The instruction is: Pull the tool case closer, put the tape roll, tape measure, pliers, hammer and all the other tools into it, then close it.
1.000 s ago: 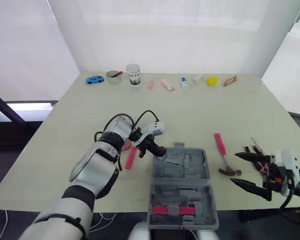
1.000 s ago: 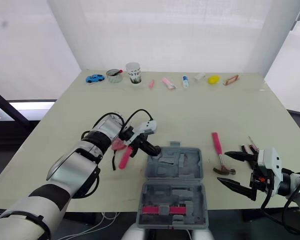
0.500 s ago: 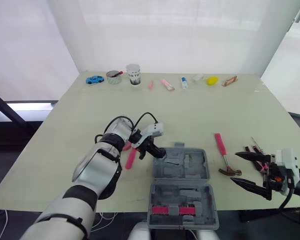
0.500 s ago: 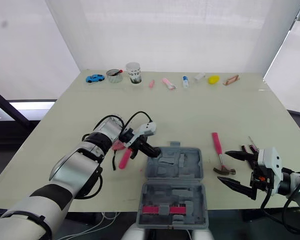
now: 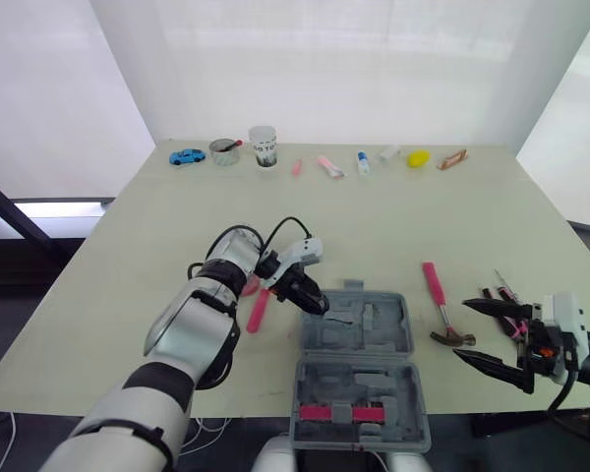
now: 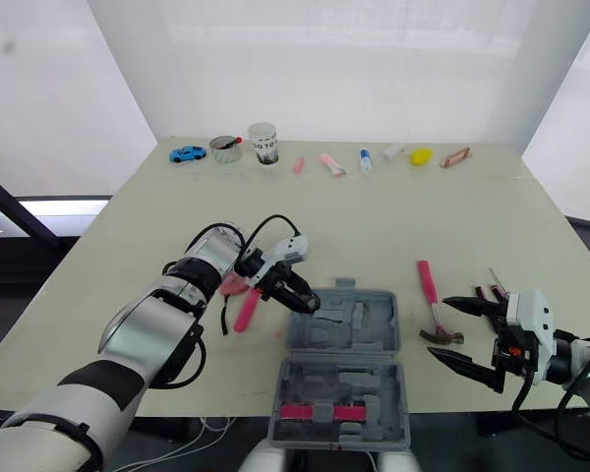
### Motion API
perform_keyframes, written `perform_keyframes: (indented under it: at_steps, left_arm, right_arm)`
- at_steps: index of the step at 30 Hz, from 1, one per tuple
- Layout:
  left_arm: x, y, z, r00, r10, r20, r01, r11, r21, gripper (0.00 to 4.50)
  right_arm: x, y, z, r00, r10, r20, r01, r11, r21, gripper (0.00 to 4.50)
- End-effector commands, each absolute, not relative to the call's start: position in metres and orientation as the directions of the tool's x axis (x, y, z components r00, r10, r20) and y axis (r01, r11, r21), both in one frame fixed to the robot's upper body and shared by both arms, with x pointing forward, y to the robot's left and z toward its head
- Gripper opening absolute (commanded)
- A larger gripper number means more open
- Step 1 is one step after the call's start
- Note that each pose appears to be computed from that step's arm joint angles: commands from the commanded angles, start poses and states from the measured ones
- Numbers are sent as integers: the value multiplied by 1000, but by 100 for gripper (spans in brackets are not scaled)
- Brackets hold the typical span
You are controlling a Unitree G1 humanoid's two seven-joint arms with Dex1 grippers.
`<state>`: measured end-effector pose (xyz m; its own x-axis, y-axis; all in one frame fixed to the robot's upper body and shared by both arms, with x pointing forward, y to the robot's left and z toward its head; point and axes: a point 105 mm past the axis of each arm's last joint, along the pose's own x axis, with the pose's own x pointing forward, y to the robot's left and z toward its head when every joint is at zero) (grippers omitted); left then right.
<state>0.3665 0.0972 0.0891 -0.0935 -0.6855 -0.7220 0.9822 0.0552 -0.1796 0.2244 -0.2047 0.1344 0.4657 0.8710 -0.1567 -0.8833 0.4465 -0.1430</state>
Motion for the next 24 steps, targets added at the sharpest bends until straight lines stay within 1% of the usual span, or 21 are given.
perform_keyframes:
  at_steps: [1, 2, 3, 8, 15, 20, 24]
  left_arm:
    - [369, 95, 100, -94, -698, -710, 986, 36, -165, 388]
    - [369, 95, 100, -95, -697, -711, 986, 35, -165, 434]
    - [368, 96, 100, -98, -694, -713, 985, 33, -167, 443]
    - [367, 94, 108, -117, -704, -700, 986, 1, -166, 443]
    - [366, 98, 118, -107, -698, -708, 992, -27, -124, 443]
    - [359, 98, 130, -123, -724, -679, 992, -67, -109, 443]
    - [349, 93, 148, -143, -829, -540, 989, -106, -100, 443]
  right_arm:
    - [224, -204, 146, 466, 873, -143, -878, 436, -197, 450]
    - [224, -204, 146, 466, 873, -143, -878, 436, -196, 450]
    - [224, -204, 146, 466, 873, -143, -878, 436, -197, 450]
    - [224, -204, 146, 470, 871, -141, -876, 440, -198, 450]
    - [224, -204, 142, 475, 869, -136, -873, 446, -195, 450]
    - [224, -202, 140, 480, 868, -130, -870, 452, -196, 450]
    - [224, -199, 140, 487, 865, -119, -865, 460, -198, 450]
